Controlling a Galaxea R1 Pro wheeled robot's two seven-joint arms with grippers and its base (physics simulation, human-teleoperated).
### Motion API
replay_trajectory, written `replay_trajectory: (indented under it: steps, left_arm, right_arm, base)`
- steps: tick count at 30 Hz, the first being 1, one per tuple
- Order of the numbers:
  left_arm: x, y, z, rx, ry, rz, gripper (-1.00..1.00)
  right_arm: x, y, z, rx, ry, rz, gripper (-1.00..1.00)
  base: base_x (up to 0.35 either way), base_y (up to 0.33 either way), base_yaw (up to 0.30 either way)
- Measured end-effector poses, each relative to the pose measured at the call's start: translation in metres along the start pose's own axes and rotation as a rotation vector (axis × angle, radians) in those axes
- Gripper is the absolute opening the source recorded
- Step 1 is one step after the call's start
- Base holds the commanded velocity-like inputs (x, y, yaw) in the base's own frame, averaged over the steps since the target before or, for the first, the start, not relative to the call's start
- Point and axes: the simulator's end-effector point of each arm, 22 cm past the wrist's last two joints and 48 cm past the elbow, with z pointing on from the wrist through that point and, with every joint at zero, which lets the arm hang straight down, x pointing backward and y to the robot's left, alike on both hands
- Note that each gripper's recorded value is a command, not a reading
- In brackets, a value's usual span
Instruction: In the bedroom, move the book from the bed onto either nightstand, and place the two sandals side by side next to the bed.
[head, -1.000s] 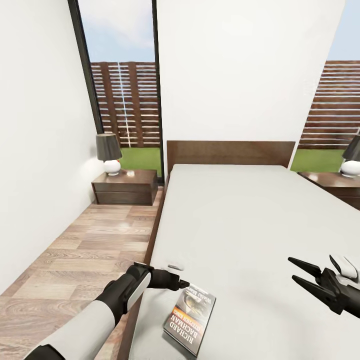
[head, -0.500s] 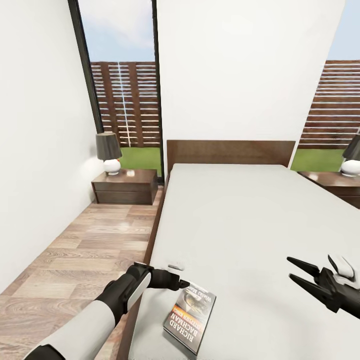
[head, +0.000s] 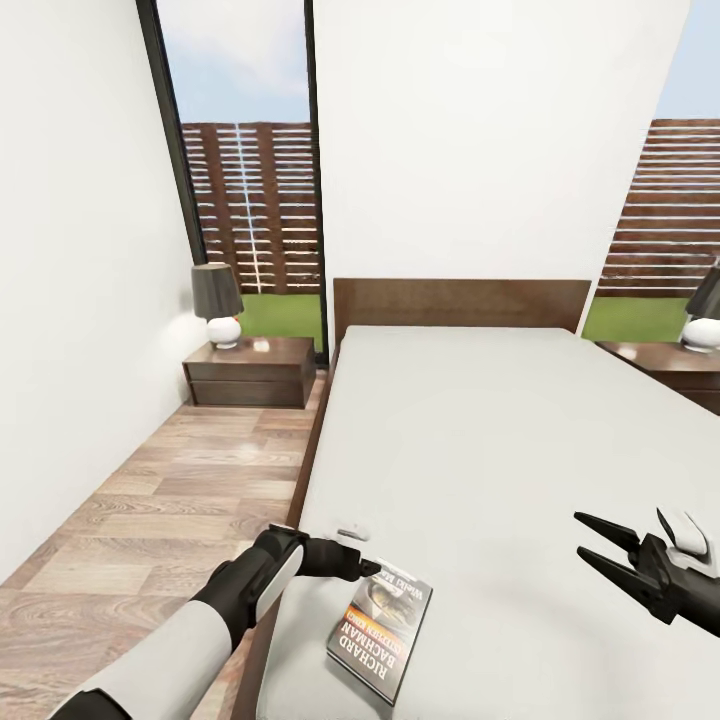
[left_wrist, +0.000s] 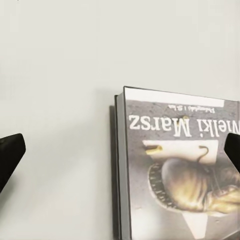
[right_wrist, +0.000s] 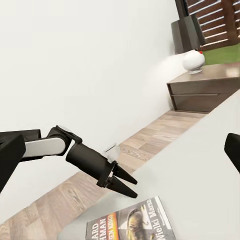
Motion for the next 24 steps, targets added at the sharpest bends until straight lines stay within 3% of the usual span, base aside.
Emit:
replay_trajectory:
  steps: [24]
  left_arm:
    - [0.0019, 0.0005, 0.0044, 0.002, -0.012, 0.007, 1.0]
  right_arm:
    - [0.0068, -0.0013, -0.0007, -0.001, -0.001, 0.001, 1.0]
  base:
    - [0.0, 0.0, 0.0]
